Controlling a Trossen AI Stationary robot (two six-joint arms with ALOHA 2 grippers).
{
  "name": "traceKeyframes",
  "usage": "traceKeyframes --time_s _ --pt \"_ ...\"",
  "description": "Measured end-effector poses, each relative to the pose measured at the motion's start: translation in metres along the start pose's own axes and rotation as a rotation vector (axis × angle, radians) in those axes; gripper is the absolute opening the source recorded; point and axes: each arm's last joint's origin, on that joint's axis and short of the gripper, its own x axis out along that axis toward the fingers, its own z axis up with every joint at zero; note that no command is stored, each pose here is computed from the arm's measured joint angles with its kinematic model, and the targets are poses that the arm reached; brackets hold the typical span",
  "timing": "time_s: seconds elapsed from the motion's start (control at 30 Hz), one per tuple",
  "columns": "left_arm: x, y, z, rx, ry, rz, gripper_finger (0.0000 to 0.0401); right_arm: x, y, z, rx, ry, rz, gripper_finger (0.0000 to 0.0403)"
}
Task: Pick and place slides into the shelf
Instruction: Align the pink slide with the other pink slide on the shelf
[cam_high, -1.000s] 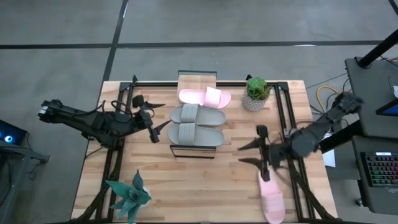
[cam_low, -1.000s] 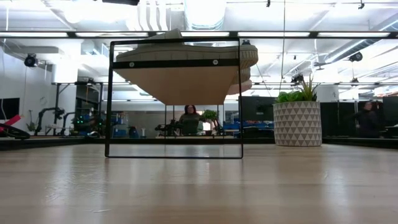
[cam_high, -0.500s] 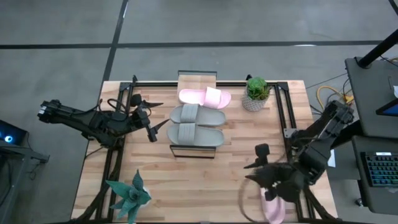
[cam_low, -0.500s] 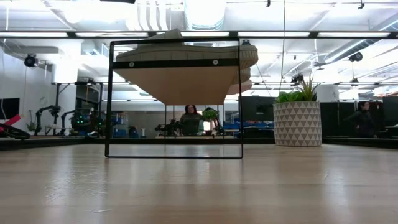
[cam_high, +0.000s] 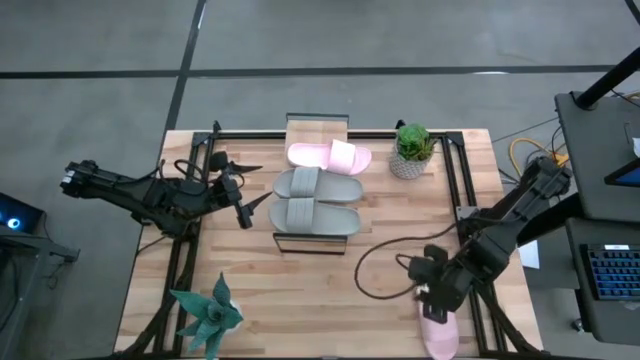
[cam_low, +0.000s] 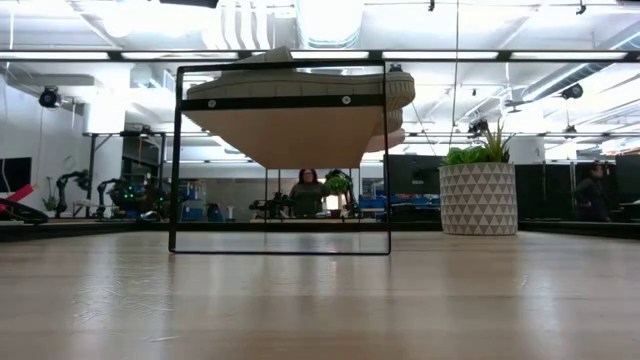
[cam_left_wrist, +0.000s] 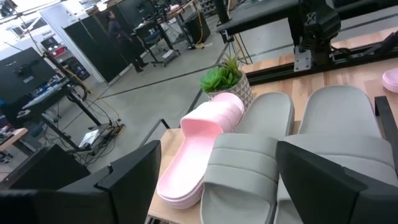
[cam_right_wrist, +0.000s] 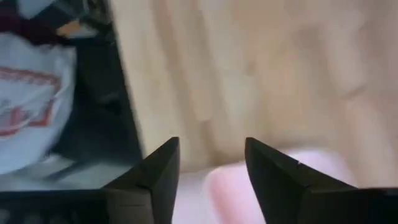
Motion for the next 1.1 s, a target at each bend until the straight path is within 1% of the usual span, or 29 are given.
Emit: traceKeyframes --time_s 0.07,0.17,0.27,0.4,0.53,0.6,0.9,1.1 --pt "0.000 0.000 0.000 -0.003 0.001 0.000 0.0299 0.014 -0.002 -0.007 0.049 0.079 0.059 0.0185" --pt "0.000 0.000 0.000 -0.003 0.002 0.000 0.0299 0.033 -0.006 -0.021 0.111 0.244 0.137 0.0210" --pt "0.000 0.000 0.000 -0.003 0.002 0.000 0.0299 0.048 -0.013 -0.034 0.129 0.335 0.147 0.0228" --pt "0.000 0.000 0.000 -0.005 0.001 0.001 0.0299 0.060 -0.019 -0.041 0.106 0.335 0.162 0.0239" --pt "0.000 0.000 0.000 -0.005 0.001 0.001 0.0299 0.069 -0.016 -0.043 0.049 0.301 0.261 0.0237" --pt "0.000 0.000 0.000 -0.006 0.001 0.001 0.0299 0.072 -0.016 -0.044 0.021 0.289 0.287 0.0233" --pt "0.003 -0.003 0.000 -0.002 0.007 0.000 0.0299 0.078 -0.025 -0.051 -0.007 0.312 0.250 0.0228" --pt "0.006 -0.006 -0.001 0.012 0.019 -0.003 0.0299 0.084 -0.032 -0.056 0.050 0.339 0.217 0.0228"
